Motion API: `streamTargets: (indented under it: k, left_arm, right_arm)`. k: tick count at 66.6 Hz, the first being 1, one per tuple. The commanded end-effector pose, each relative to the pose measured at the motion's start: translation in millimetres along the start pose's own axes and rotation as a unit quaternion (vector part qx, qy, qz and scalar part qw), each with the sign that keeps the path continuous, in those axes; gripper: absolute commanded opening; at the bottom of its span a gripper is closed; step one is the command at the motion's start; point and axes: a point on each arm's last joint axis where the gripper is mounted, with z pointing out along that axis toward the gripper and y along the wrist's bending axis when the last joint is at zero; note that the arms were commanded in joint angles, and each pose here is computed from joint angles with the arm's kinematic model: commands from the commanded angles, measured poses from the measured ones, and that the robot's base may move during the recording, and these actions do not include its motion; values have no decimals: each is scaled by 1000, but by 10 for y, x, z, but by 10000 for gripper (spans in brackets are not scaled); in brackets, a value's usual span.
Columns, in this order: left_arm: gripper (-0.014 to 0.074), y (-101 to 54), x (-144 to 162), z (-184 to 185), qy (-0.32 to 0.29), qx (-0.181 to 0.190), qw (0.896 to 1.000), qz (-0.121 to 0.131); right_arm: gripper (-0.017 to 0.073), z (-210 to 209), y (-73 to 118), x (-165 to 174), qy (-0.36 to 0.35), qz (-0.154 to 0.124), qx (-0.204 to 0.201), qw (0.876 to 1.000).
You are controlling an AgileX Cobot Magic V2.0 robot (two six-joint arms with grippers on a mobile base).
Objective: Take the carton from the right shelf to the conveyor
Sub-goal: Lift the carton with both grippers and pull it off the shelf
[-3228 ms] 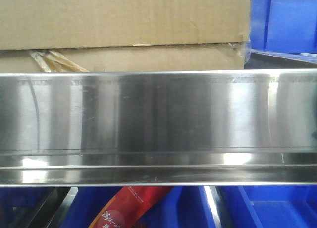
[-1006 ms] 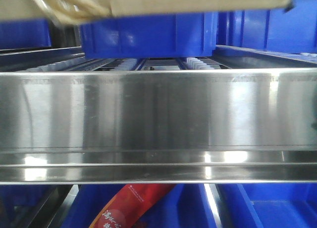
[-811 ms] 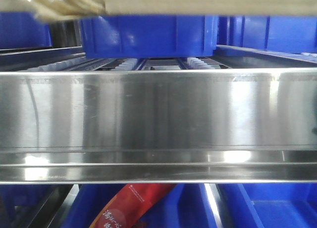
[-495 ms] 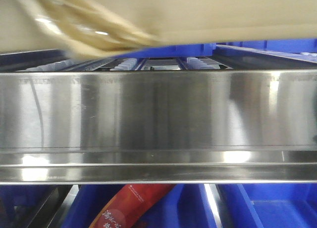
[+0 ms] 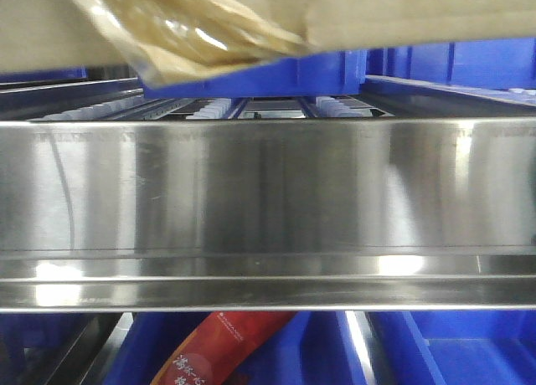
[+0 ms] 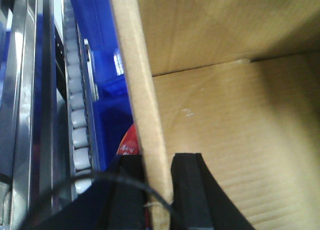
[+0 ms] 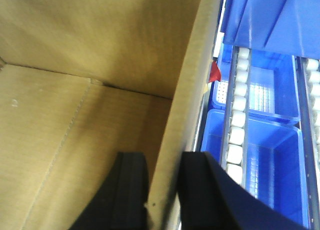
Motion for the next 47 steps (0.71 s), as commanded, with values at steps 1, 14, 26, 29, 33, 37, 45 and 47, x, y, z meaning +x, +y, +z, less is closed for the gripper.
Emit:
streamTargets:
  k: [1,14,26,29,33,37,45,47]
  left_arm:
    - [-17,-47,-57,-128,-35,35,999,-3]
    - [-17,-19,-68,-127,-42,19,999,2]
    - [-17,-15,-70,-127,-43,17,999,3]
    - [-17,-15,-70,-127,-43,17,999,3]
    - [-17,-15,-70,-127,-43,17,999,3]
    - [-17,-15,-70,-127,-43,17,999,3]
    - [-17,-15,-70,-127,-43,17,999,3]
    - [-17,-15,-70,-127,-43,17,999,3]
  right_arm:
    - [-69,-4,58,-46,-25,0,-27,999]
    - [-69,-4,58,-46,-25,0,-27,999]
    - [-69,-4,58,-46,-25,0,-27,999]
    - [-69,-4,58,-46,-25,0,-27,999]
    - [-69,-4,58,-46,-25,0,-27,999]
    - [-69,-4,58,-46,-25,0,-27,999]
    - [-69,-5,60,-61,-33,0,-28,999]
    - [-69,-6,62,-73,-40,0,-30,999]
